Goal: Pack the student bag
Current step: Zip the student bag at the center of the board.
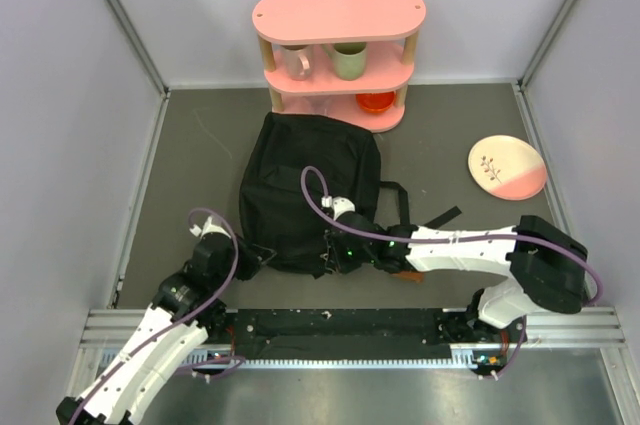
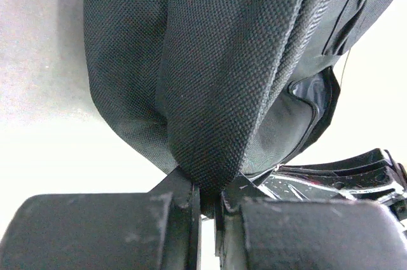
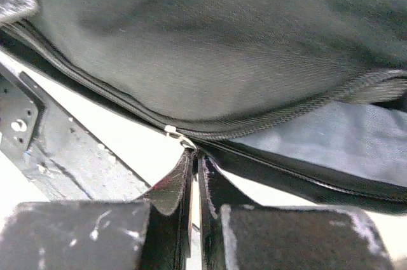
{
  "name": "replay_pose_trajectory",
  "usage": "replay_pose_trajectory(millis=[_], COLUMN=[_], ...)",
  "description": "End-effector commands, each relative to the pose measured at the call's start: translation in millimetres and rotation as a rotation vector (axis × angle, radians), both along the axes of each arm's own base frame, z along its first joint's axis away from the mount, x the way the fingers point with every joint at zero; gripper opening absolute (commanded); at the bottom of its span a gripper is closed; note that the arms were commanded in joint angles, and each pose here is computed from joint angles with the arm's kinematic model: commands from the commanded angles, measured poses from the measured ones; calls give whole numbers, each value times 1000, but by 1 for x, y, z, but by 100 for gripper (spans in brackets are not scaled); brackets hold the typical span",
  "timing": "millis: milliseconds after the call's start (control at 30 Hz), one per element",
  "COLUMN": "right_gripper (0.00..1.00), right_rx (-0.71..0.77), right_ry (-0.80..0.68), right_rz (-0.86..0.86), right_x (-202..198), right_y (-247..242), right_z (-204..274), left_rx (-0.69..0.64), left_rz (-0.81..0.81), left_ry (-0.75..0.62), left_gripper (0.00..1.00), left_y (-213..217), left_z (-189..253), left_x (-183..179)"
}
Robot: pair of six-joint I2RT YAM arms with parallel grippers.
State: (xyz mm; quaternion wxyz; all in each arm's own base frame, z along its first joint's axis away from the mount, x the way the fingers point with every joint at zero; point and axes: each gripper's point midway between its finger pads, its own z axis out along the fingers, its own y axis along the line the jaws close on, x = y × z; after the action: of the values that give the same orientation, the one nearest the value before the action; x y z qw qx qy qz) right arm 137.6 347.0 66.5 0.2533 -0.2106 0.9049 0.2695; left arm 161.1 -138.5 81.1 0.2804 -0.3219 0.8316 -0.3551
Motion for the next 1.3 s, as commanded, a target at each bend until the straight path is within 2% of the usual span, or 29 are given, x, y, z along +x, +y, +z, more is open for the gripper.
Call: replay_pose_trajectory(millis=[0, 200, 467, 567, 600, 700, 833, 900, 1033, 1267], right_gripper=[0, 0, 0, 0, 0, 0, 0, 0, 0, 0], right_rx=[-118, -134, -103, -62, -44, -15, -3, 10, 57, 82], right_ry=[-10, -25, -45, -37, -41, -44, -42, -27, -4, -1], right_rz=[-14, 0, 46, 76, 74, 58, 27, 0, -37, -59], right_x=[3, 1, 2, 1, 3, 7, 11, 12, 12, 16], right_y=[-42, -51, -42, -28, -22, -13, -10, -9, -5, 0], right_z=[-18, -18, -7, 0, 4, 8, 9, 9, 11, 14], left_rx=[113, 195, 320, 347, 348, 324, 239, 165, 82, 76], left_rz=[109, 125, 100, 65, 67, 51, -30, -46, -53, -50], left_ry=[-96, -97, -156, -137, -133, -138, -109, -60, 57, 84], left_gripper=[0, 0, 0, 29, 54, 84, 96, 98, 98, 98], left_y=[28, 41, 51, 47, 48, 42, 25, 15, 3, 3], left_z=[21, 26, 55, 59, 60, 71, 68, 63, 28, 17], left_x=[14, 14, 26, 32, 34, 34, 21, 11, -7, -15])
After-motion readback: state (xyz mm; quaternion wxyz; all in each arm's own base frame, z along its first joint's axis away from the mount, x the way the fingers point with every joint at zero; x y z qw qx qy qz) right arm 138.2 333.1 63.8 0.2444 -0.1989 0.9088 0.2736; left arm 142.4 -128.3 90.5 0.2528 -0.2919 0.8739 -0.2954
